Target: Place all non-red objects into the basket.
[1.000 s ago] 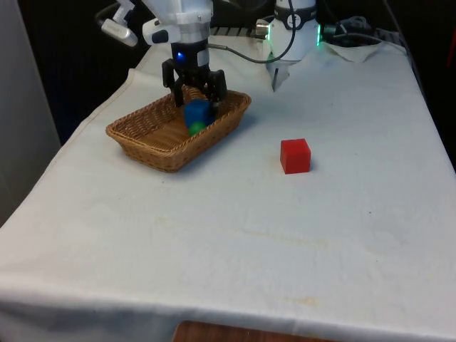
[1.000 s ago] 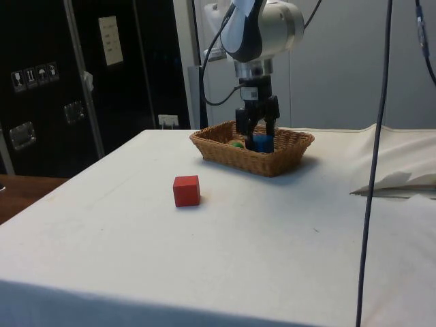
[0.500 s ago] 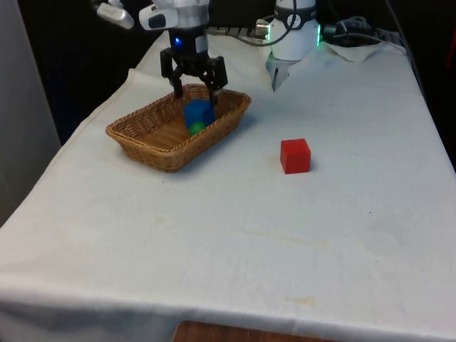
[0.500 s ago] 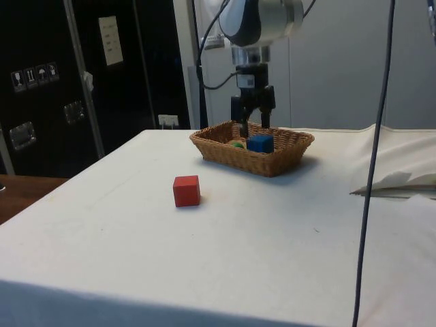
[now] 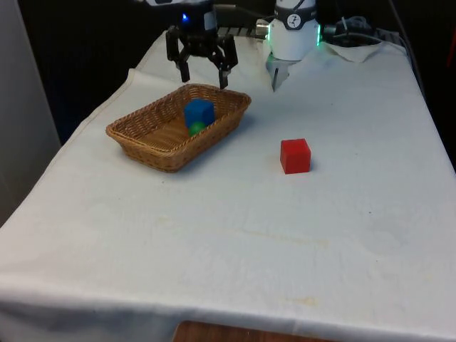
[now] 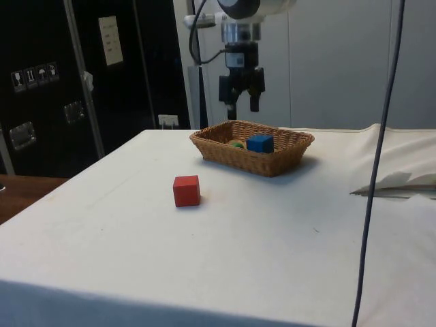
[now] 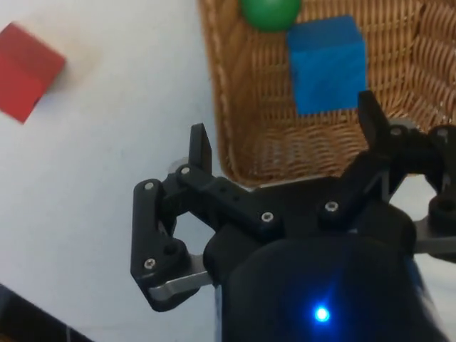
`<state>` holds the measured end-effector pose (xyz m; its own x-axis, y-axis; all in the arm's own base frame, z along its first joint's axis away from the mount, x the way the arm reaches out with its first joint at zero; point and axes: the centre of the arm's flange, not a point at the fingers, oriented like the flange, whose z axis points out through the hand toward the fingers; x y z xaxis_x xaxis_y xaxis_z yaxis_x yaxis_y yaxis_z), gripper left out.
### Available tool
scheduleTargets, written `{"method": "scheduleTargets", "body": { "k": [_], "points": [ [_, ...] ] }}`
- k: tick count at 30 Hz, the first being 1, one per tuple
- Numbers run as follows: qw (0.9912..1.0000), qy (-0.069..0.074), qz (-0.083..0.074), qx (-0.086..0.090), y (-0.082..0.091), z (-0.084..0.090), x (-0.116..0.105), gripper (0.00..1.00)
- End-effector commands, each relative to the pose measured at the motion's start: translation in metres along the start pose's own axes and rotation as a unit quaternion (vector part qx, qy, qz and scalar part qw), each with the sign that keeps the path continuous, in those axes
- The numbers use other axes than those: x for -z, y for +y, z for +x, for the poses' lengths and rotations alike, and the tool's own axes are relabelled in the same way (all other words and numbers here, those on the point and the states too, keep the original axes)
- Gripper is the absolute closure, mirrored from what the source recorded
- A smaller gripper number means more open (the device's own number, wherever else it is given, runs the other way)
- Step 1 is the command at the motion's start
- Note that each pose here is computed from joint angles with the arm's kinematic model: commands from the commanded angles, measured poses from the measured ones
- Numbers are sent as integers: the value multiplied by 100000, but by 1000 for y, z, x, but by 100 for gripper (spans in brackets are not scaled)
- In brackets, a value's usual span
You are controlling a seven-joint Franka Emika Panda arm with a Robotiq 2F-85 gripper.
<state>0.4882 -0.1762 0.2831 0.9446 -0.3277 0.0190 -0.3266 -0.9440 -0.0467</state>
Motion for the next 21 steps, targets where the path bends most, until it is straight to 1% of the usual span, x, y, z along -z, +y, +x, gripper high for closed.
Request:
{"method": "scheduleTargets", "body": {
  "k": [1,4,5,6,7,10,11,13,14,15,20,21],
  "points": [
    [99998,-178,-468,227,-5,1,5,0],
    [99996,-34,-274,809,-14,1,15,0],
    [99992,117,-193,1231,-19,1,21,0],
    [99991,325,337,1223,-17,0,21,0],
    [99990,118,-127,1414,-21,0,24,0],
    [99978,283,-11,2056,-28,0,32,0],
    [99966,393,96,2567,-32,0,37,0],
    [99952,512,232,3049,-36,0,42,0],
    [99946,718,731,3115,-35,0,41,0],
    [99942,550,253,3353,-39,-1,44,0],
    [99885,821,541,4703,-49,-1,57,0],
    [99854,865,646,5289,-54,-2,62,0]
  ]
}}
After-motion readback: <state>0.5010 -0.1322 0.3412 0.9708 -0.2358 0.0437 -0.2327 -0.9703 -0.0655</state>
